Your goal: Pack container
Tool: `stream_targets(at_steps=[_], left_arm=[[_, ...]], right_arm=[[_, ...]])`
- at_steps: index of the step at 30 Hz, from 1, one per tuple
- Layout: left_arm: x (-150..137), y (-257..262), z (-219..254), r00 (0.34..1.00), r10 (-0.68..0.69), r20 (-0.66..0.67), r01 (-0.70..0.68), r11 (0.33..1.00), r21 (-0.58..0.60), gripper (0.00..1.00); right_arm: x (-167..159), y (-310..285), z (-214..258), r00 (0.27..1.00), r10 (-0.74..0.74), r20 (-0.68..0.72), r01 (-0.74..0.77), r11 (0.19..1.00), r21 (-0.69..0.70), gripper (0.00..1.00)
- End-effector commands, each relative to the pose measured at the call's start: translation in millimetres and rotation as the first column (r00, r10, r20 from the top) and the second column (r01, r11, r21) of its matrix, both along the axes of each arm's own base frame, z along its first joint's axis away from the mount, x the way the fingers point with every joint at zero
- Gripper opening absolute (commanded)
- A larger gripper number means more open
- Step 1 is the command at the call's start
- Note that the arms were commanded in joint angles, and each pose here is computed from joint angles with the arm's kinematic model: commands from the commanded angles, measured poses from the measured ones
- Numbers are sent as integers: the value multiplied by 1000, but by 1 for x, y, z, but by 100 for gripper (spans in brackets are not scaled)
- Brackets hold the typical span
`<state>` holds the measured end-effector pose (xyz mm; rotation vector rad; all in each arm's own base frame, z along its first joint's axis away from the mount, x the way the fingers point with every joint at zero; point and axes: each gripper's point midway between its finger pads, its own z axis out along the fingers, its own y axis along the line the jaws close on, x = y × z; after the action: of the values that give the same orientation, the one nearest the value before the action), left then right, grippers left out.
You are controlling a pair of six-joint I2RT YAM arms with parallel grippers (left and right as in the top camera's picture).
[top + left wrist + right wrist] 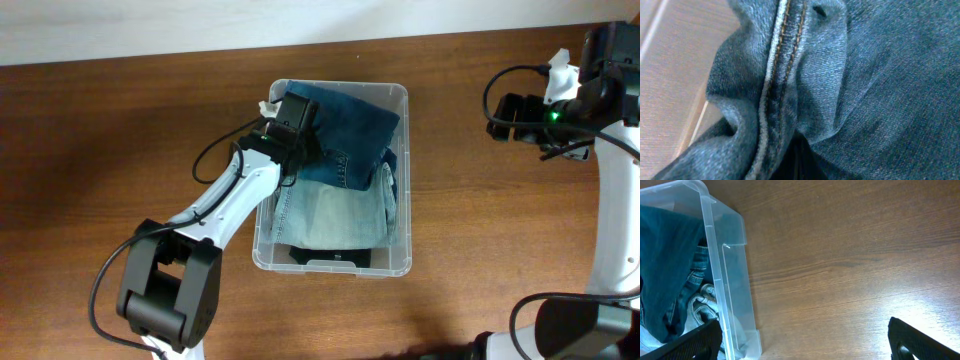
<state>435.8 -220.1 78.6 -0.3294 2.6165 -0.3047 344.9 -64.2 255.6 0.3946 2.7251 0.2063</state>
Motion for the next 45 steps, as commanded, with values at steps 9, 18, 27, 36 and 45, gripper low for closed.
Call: stream_targets(at_steps=[9,18,27,36,45], left_arm=[[-24,29,116,966,-108,234,81,989,125,24],[-34,171,162,956,131,261,-195,952,236,99],[-63,270,129,946,317,73,-323,894,309,99],[-122,245,167,960,137,245,-204,940,275,99],[-199,251,152,889,166,427,-278,936,214,99]], right_arm=[[3,7,-1,999,39,3,-39,999,-3,98],[55,72,19,952,259,164,-221,950,-220,98],[68,99,31,921,304,244,-258,944,-205,98],[12,84,40,930,232,284,-168,958,-231,99],[-85,75,-39,904,231,360,-142,956,-257,98]])
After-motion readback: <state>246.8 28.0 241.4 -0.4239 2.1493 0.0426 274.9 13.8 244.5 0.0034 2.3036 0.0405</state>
